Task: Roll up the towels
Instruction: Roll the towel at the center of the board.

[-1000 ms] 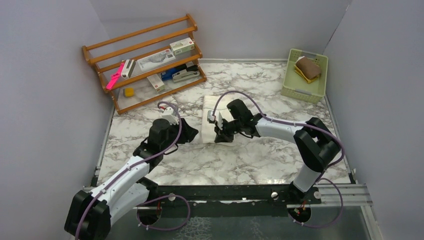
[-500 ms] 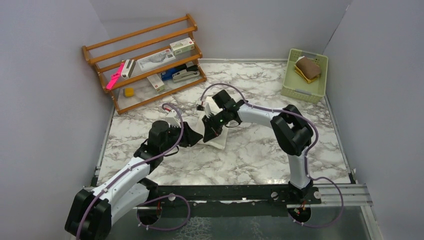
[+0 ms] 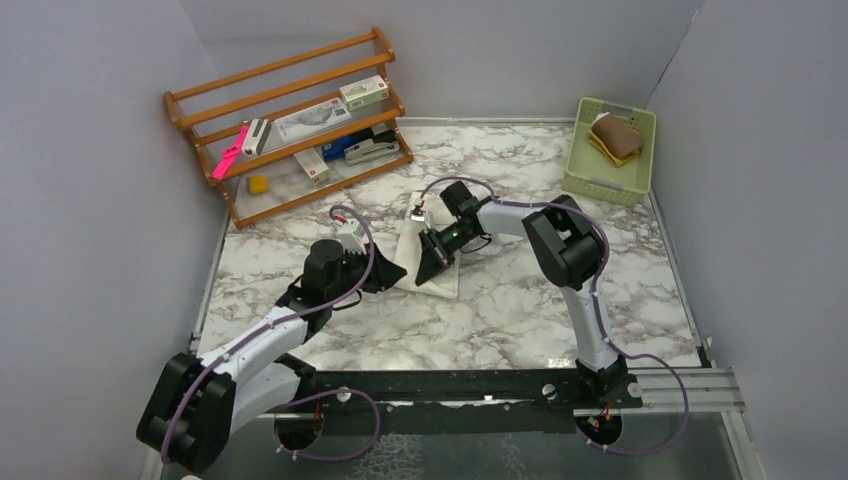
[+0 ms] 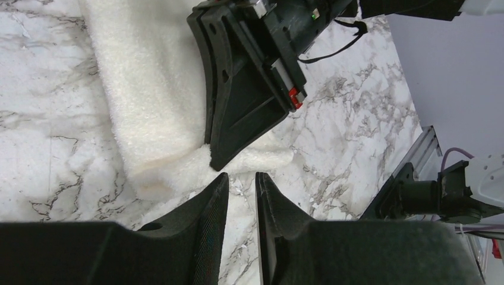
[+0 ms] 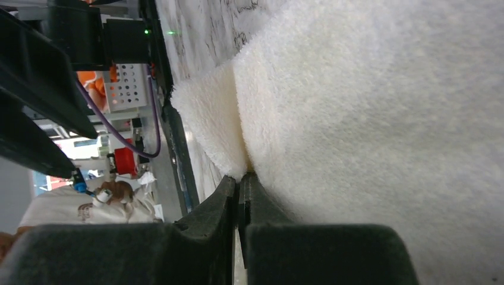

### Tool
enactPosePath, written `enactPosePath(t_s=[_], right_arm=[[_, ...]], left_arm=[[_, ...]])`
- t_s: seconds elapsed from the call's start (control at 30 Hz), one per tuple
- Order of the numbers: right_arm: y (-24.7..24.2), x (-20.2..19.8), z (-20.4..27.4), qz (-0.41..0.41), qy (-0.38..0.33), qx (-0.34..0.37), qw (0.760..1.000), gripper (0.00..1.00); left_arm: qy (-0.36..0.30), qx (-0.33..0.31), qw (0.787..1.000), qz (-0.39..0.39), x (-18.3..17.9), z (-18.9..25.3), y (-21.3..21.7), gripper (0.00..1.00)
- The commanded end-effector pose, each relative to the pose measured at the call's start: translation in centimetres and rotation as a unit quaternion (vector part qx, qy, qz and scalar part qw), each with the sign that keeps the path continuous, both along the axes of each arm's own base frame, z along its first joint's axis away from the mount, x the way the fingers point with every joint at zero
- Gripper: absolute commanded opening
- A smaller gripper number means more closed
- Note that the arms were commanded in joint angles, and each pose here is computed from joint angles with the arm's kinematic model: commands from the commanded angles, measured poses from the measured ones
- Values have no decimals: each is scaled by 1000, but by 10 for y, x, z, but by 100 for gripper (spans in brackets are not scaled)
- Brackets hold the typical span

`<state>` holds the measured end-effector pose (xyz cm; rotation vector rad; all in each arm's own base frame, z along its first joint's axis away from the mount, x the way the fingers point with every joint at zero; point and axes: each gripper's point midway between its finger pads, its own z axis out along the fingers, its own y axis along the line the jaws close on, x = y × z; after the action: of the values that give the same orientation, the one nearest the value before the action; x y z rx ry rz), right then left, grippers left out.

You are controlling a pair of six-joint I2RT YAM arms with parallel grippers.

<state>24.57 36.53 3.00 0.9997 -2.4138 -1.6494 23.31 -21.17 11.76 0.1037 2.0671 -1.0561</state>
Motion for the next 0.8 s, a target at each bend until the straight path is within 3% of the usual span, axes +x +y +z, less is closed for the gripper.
enactPosePath(t_s=[0.0, 0.3, 0.53, 0.67, 0.77], right_arm=[[7, 4, 7, -2, 44, 31, 999, 1], [5, 14, -8, -26, 60, 20, 998, 1], [5, 22, -18, -46, 41, 0, 998, 2], [3, 28, -17, -56, 4, -14, 998, 33], [-1, 35, -14, -67, -35, -28, 997, 40]], left_arm=[[-16, -12, 1000, 5, 16, 2, -7, 25], [19, -12, 1000, -8, 26, -31, -18, 18], [46, 35, 998, 36, 42, -72, -7, 14], [60, 66, 995, 45, 47, -94, -1, 10], [65, 78, 993, 59, 50, -102, 6, 8]])
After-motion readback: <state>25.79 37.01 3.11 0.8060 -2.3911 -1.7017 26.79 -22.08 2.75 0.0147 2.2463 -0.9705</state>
